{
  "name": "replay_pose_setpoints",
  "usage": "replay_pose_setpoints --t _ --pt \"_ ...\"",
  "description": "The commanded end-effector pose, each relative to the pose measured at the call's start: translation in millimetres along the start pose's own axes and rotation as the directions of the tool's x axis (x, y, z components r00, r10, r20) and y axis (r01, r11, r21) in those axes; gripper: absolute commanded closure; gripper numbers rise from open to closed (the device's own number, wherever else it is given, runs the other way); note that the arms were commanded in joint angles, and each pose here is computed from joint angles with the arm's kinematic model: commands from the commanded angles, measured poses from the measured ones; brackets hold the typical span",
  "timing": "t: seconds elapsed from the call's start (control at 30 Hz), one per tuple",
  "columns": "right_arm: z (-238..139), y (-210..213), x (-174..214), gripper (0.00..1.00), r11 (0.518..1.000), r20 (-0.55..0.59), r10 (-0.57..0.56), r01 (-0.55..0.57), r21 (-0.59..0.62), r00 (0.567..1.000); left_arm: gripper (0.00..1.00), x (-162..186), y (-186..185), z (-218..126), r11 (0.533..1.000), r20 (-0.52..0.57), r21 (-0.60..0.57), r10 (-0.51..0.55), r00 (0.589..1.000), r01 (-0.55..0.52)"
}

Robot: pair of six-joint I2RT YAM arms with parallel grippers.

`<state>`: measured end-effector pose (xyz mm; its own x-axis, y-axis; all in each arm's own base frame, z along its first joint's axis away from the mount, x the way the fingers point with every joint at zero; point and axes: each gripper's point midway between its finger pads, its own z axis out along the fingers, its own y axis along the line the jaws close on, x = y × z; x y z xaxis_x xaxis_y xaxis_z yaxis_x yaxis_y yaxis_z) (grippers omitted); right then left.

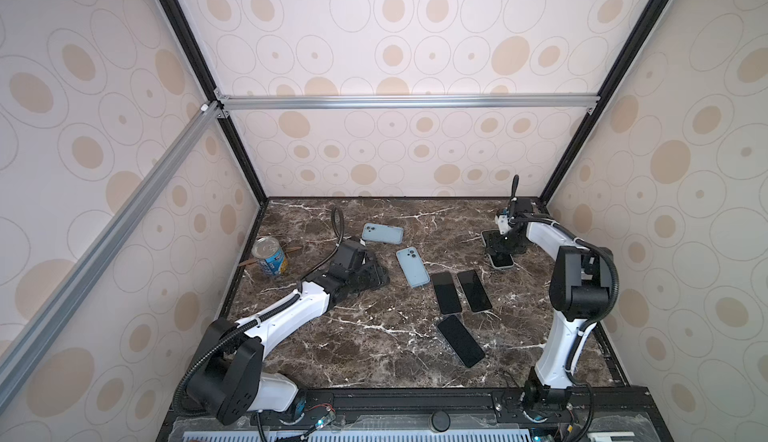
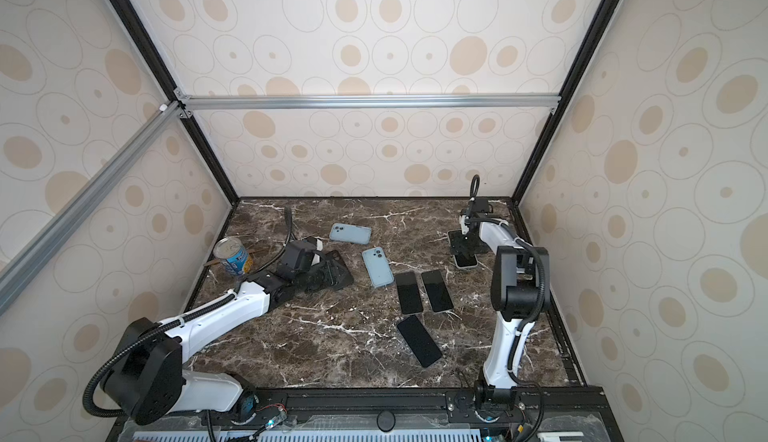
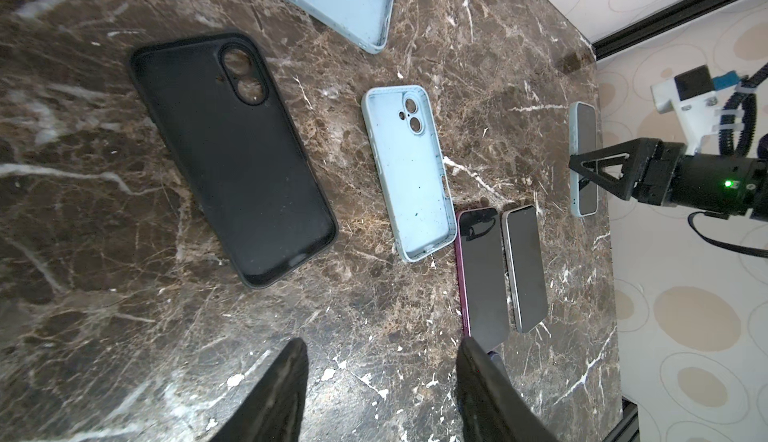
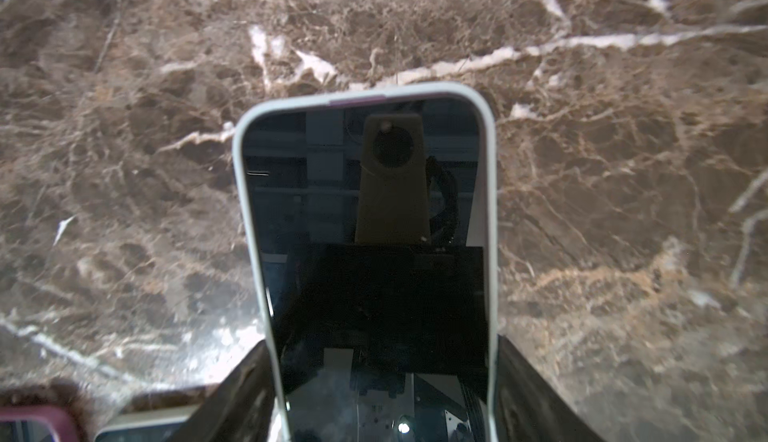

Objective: Put the phone into the phone case
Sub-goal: 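Lower the cased phone onto the table's far corner and open the right gripper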

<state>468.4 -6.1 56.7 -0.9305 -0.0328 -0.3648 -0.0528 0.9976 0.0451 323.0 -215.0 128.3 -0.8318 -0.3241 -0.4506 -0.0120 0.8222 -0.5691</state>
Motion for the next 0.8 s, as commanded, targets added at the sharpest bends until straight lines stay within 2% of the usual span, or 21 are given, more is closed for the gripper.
replay_pose_setpoints --t 0.0,0.4,0.43,0.5,0.57,0.63,0.77 --pt "-2 -1 -13 0.43 1.000 0.011 0.000 0.000 -0.018 1.000 0.42 -10 -12 1 1.000 0.020 0.018 0.023 1.000 -0.024" --pt "34 -17 -11 0.36 0.999 -0.093 0.019 -0.015 0.042 0.996 0.42 -8 -8 13 0.999 -0.002 -0.004 0.043 0.999 -0.043" --pt "35 -18 -11 0.33 0.999 -0.095 0.023 -0.019 0.045 0.995 0.42 -8 -8 14 0.999 -0.005 -0.006 0.048 0.999 -0.048" --pt "36 -21 -10 0.19 0.998 -0.102 0.035 -0.029 0.063 0.994 0.42 -8 -9 17 0.999 -0.012 -0.005 0.052 0.999 -0.052" --pt "35 -24 -10 0.10 0.996 -0.100 0.051 -0.043 0.081 0.994 0.42 -8 -10 19 0.999 -0.017 -0.002 0.054 0.998 -0.054" --pt "32 -23 -11 0.06 0.996 -0.088 0.055 -0.048 0.078 0.995 0.42 -7 -10 20 0.998 -0.022 0.001 0.058 0.998 -0.058" --pt "27 -20 -15 0.05 0.997 -0.073 0.055 -0.050 0.065 0.996 0.42 -7 -9 20 0.997 -0.022 -0.006 0.071 0.997 -0.072"
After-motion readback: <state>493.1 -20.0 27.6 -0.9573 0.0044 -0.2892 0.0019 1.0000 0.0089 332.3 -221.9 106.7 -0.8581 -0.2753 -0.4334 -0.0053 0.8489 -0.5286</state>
